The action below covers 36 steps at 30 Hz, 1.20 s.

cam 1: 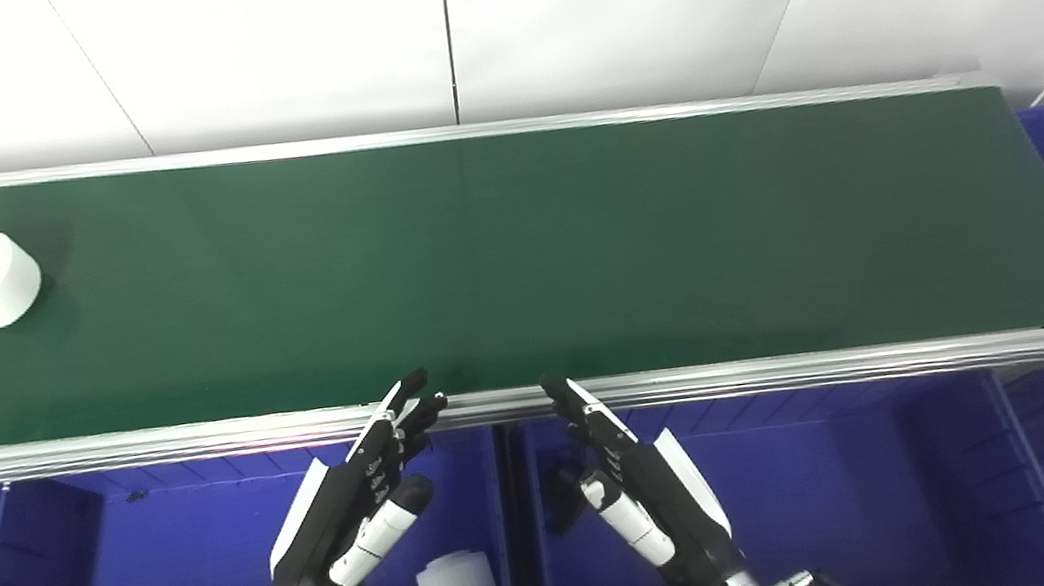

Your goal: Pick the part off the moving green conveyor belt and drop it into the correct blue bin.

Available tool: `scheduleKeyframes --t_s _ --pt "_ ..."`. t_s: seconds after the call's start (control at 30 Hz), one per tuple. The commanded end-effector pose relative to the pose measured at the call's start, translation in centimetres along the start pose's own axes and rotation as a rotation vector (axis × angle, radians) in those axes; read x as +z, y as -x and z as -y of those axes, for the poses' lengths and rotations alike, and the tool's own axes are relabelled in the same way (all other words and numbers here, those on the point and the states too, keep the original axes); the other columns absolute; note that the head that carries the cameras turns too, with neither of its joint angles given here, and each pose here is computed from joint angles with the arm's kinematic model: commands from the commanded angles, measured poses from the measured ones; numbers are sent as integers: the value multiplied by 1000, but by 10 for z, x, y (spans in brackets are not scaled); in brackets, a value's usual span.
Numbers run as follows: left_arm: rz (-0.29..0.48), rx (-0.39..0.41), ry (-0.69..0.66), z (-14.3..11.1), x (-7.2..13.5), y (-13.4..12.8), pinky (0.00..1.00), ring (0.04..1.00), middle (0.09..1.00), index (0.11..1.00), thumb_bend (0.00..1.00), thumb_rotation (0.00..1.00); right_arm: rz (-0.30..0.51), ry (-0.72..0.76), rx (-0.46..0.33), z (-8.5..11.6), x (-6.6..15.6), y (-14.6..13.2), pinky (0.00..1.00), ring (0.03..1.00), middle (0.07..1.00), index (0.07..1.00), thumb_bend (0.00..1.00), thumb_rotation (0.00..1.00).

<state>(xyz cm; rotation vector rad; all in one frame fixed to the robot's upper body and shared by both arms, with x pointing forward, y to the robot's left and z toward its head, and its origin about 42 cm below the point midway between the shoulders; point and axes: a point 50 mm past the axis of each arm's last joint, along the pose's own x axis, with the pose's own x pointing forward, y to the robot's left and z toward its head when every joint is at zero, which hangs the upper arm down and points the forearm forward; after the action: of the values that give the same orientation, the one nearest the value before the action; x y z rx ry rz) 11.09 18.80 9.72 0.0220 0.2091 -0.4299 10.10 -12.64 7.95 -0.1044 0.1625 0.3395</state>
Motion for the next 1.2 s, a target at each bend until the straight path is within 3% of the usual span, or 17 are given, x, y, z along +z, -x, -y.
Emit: scheduleKeyframes --t_s 0.0,1.17 --pt "36 1 -9 1 7 0 955 947 913 959 730 799 29 -10 4 -1 8 -1 948 962 960 947 888 1000" --pt "28 -5 -12 1 6 -1 947 947 911 961 739 798 24 -16 10 -1 6 -3 934 949 958 945 898 1000"
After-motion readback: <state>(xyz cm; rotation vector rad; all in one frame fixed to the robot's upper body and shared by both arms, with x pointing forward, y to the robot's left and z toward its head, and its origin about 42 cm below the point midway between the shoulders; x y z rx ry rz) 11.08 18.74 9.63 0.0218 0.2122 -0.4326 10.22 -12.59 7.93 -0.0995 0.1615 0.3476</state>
